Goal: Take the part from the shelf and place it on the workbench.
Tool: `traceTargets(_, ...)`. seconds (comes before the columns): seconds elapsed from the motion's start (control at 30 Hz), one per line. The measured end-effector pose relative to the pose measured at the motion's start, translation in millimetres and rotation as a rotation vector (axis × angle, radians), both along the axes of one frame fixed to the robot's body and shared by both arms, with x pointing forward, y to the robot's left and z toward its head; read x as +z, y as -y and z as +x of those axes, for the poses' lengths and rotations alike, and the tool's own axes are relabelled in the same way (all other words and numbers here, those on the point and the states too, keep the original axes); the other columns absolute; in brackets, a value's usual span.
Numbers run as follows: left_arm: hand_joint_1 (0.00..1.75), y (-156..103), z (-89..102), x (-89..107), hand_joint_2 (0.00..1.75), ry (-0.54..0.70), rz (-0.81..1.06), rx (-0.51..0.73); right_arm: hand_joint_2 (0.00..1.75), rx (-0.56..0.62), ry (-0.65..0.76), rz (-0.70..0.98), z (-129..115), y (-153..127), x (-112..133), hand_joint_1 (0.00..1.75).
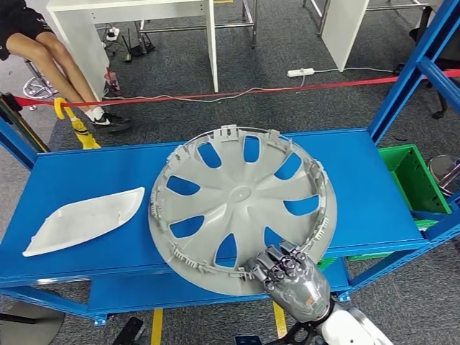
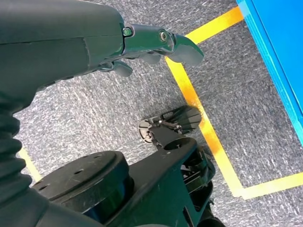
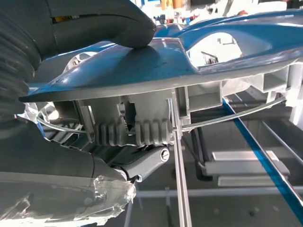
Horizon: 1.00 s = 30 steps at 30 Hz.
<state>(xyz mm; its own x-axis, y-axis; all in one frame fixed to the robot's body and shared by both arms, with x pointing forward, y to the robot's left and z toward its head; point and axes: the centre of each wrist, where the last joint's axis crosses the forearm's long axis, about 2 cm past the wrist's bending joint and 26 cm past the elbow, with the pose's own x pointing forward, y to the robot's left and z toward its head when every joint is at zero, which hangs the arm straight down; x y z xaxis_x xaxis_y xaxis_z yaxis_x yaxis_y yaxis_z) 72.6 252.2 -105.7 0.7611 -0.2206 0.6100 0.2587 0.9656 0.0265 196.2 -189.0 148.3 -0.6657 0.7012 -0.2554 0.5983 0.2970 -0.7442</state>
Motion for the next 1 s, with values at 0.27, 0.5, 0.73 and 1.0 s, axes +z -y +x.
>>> traceTargets(0.27, 0.00, -1, 0.1, 0.0, 1.75, 0.001, 0.012, -0.005, 1.75, -0.007, 0.066, 0.071, -14, -2, 23, 1.75)
traceTargets(0.5, 0.00, -1, 0.6, 0.1, 1.75, 0.013, 0.038, -0.025, 1.75, -0.057, 0.095, 0.157, -17, -6, 39, 1.75)
traceTargets(0.73, 0.00, -1, 0.5, 0.0, 1.75, 0.024, 0.028, -0.022, 1.75, -0.126, 0.020, 0.288, -22, -18, 40, 1.75)
traceTargets(1.0, 0.00, 1, 0.2, 0.1, 1.75, 0.043, 0.033, -0.052, 1.75, -0.029, -0.075, 0.329, -36, -26, 29, 1.75)
